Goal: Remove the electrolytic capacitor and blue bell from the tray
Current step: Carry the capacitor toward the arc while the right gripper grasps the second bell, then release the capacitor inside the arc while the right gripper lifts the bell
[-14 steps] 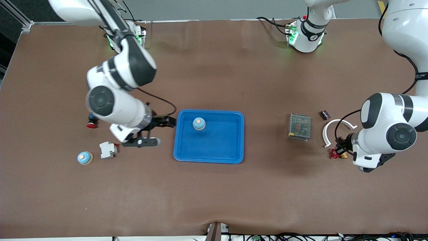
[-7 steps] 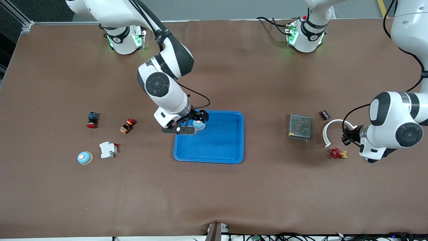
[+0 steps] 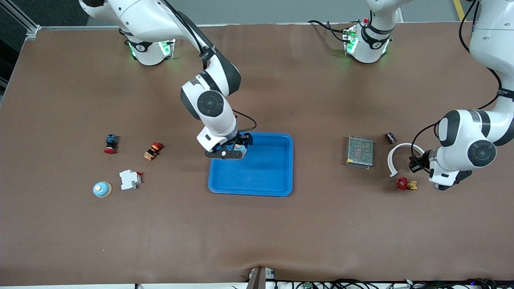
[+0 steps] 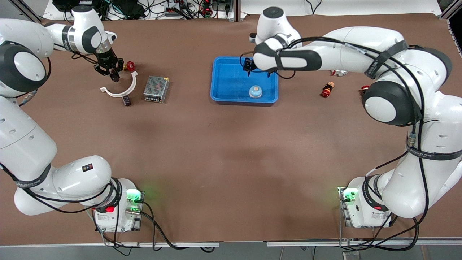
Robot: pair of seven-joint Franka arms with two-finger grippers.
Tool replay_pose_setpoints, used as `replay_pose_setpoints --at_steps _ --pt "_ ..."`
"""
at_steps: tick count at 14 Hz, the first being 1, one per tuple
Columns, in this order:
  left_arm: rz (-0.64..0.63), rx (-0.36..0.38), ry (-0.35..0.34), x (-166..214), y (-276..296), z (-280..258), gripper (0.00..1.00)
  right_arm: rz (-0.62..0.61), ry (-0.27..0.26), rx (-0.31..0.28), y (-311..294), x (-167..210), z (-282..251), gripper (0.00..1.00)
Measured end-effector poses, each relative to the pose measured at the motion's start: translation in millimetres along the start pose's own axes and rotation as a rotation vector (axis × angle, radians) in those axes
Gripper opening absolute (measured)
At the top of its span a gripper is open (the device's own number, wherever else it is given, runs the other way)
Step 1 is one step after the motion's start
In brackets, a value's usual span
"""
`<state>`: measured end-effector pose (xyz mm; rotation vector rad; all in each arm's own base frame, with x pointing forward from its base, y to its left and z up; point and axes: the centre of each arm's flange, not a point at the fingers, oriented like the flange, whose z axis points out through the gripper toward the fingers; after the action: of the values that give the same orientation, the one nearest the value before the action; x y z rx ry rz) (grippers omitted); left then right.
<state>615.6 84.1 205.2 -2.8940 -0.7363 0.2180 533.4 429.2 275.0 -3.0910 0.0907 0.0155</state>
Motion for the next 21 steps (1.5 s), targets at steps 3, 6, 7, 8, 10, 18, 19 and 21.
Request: replay_pose_setpoints --at_steps 3,6,7,8,10,18,19,21 --pt "-0.008 -0.01 0.007 7.7 -11.4 20.3 0.3 -0.01 -0.002 -0.018 -9.8 -9.9 29.3 1.0" --pt "-0.004 -0.016 0.01 7.3 -7.1 20.0 0.46 -0.02 0.003 -0.026 -11.5 -12.3 51.2 1.0" --pt "-0.001 -0.018 0.012 7.0 -4.8 18.8 0.55 -0.027 0.003 -0.035 -10.3 -12.3 57.7 1.0" --pt "0.002 -0.02 0.016 7.1 -2.5 17.0 0.66 -0.032 0.003 -0.043 -9.2 -12.3 63.0 1.0" --pt "0.007 -0.029 0.034 10.2 4.4 7.7 0.84 -0.038 0.005 -0.051 -7.7 -12.2 71.8 1.0" --pt "0.07 -0.063 0.173 16.1 67.5 -138.6 1.0 -0.039 0.003 -0.05 -6.3 -13.1 91.7 1.0" --pt "0.087 -0.067 0.184 14.2 71.8 -157.1 1.0 -0.039 0.003 -0.05 -6.1 -13.1 92.4 1.0" --pt "0.159 -0.062 0.207 9.6 74.1 -194.1 1.0 -0.038 0.003 -0.05 -5.8 -12.7 93.3 1.0"
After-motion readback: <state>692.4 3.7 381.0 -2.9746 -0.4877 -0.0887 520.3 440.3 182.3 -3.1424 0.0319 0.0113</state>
